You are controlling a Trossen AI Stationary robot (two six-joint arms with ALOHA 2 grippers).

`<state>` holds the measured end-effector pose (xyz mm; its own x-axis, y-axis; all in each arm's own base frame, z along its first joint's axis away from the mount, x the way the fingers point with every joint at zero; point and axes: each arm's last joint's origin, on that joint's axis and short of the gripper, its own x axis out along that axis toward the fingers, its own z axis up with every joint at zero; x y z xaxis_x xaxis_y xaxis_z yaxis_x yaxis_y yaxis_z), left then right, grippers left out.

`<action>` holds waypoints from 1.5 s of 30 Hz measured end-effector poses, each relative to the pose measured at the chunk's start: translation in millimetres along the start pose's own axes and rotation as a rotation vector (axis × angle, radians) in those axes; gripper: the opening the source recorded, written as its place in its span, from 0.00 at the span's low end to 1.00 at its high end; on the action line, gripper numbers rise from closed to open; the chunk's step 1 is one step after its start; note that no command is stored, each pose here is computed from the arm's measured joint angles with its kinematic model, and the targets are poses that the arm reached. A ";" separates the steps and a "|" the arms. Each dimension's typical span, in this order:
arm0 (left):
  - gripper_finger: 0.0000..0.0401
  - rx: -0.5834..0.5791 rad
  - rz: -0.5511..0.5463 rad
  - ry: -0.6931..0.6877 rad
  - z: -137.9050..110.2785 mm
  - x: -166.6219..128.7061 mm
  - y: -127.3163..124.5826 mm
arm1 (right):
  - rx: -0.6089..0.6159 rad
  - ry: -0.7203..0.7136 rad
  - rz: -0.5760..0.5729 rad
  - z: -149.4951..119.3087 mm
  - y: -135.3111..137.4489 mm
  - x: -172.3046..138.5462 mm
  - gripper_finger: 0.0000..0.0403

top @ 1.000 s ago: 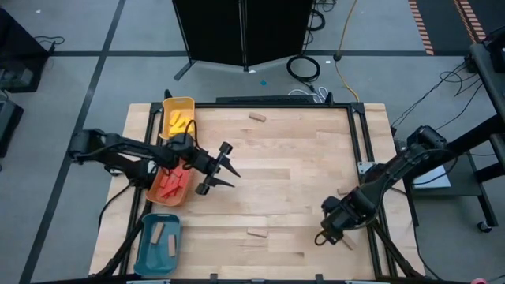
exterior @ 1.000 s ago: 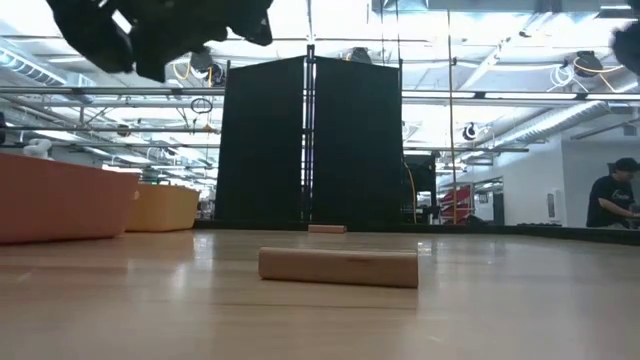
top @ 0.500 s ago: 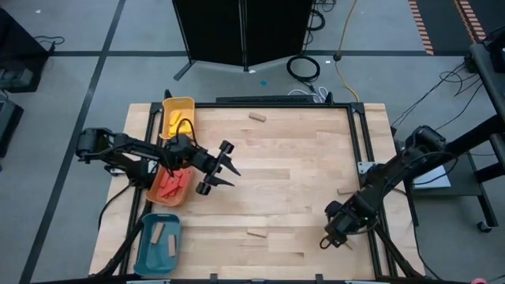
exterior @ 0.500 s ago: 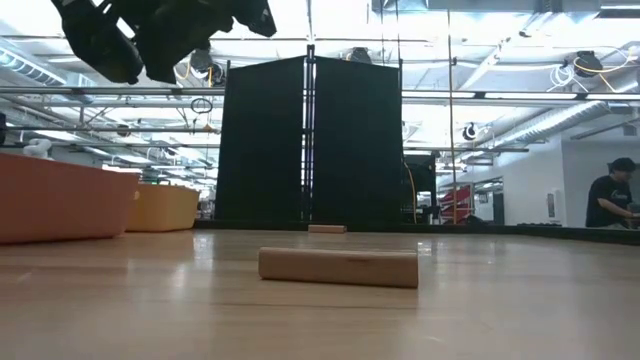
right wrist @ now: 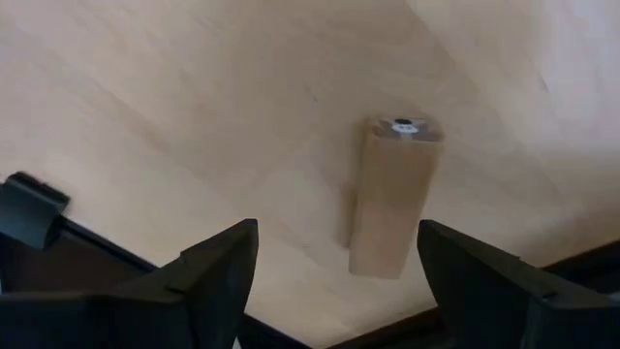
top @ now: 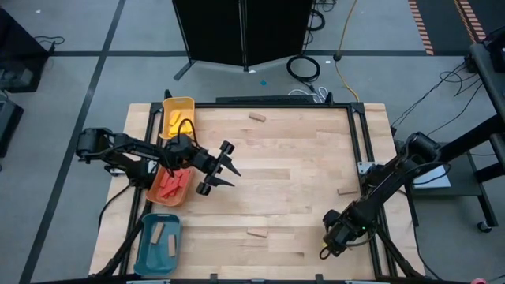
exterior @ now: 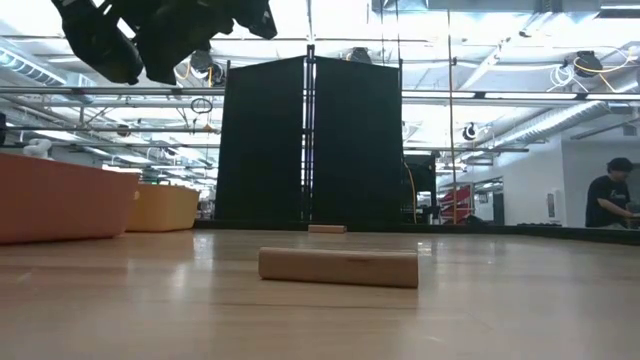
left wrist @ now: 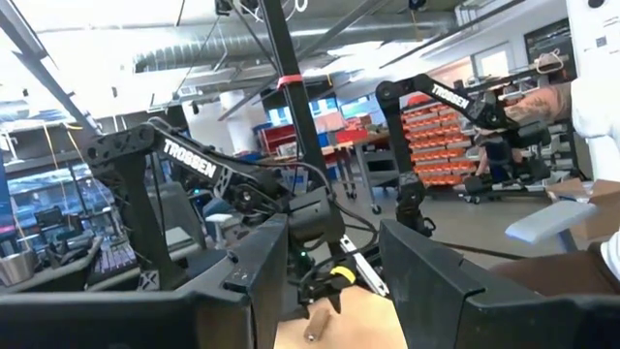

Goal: Sort blocks
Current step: Put the bottom right brown block in the blue bin

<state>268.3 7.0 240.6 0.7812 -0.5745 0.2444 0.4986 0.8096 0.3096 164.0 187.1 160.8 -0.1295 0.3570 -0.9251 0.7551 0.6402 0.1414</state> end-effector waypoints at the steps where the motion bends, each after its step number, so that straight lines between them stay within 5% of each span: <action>1: 0.40 0.000 0.000 0.000 0.0 0.0 0.0 | 0.003 0.000 -0.007 0.2 -0.5 0.3 0.69; 27: 0.40 -0.005 -0.002 0.005 -0.5 0.1 0.0 | -0.029 0.035 -0.141 7.4 2.0 33.7 0.67; 37: 0.40 -0.005 0.011 0.001 0.2 2.2 -2.1 | -0.038 0.024 -0.051 10.2 3.3 16.5 0.35; 45: 0.40 -0.005 0.032 0.004 0.0 2.3 -1.6 | -0.097 -0.145 0.084 20.6 4.5 -13.4 0.05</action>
<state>269.3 4.4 240.7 0.7983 -0.5477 0.2507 0.4749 0.8283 0.2973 182.3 171.2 166.5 0.0306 0.3148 -0.9487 0.6930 0.6773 0.2470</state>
